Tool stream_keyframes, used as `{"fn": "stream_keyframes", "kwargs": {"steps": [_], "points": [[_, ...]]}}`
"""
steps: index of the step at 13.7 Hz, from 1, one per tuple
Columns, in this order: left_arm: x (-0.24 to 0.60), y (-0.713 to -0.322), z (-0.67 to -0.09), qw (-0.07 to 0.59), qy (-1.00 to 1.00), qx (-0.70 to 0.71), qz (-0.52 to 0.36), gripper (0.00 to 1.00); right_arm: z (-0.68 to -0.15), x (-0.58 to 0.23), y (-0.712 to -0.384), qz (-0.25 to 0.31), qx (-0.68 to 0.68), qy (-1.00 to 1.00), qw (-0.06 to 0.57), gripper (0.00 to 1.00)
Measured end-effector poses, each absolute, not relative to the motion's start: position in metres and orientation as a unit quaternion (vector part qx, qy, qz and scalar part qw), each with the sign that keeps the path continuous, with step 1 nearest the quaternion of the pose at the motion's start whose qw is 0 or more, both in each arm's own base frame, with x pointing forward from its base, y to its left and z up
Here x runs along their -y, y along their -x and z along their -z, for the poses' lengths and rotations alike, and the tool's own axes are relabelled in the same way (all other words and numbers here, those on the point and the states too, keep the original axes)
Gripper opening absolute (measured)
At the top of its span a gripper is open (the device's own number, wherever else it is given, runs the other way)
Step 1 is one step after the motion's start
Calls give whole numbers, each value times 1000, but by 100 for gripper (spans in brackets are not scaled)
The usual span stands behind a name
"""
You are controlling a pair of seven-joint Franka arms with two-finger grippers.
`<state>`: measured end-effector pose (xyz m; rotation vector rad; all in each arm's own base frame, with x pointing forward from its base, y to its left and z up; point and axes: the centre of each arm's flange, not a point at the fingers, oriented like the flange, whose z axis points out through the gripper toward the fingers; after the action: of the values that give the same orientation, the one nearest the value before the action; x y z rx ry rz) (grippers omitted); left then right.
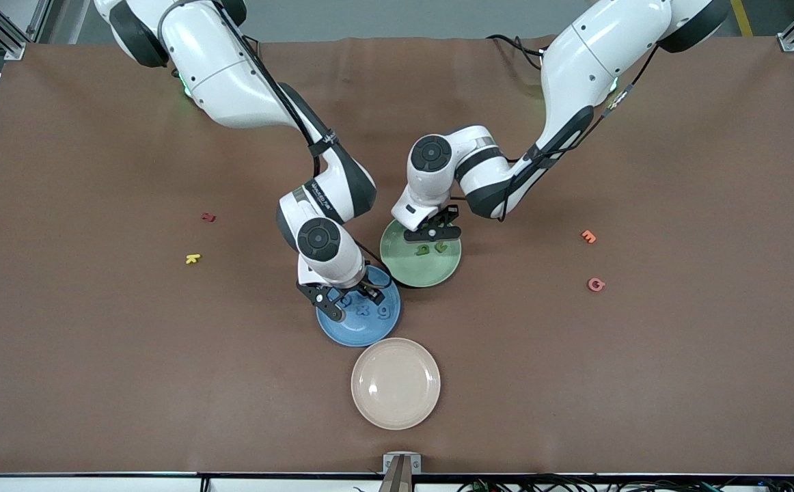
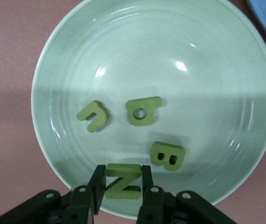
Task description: Sort letters by color into matching plates
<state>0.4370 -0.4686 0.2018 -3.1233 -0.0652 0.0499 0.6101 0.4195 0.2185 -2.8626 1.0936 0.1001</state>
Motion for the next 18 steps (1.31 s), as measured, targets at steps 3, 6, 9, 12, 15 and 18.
{"fn": "stream_keyframes", "kwargs": {"steps": [3, 6, 9, 12, 15, 18], "points": [[466, -439, -201, 9, 1000, 23, -16, 51, -222, -412, -617, -27, -362, 931, 38, 100], [462, -447, -204, 7, 999, 30, -13, 82, -228, -395, -626, -32, -365, 930, 27, 100], [445, -474, -220, 1, 999, 54, 2, 96, -239, -356, -642, -53, -315, 948, 7, 100], [413, -520, -264, -14, 995, 93, 41, 97, -270, -294, -662, -81, -265, 961, -6, 100], [399, -539, -280, -21, 993, 99, 55, 99, -307, -221, -675, -112, -199, 973, -9, 100], [373, -558, -283, -22, 994, 92, 55, 99, -350, -130, -683, -122, -135, 983, -24, 100]]}}
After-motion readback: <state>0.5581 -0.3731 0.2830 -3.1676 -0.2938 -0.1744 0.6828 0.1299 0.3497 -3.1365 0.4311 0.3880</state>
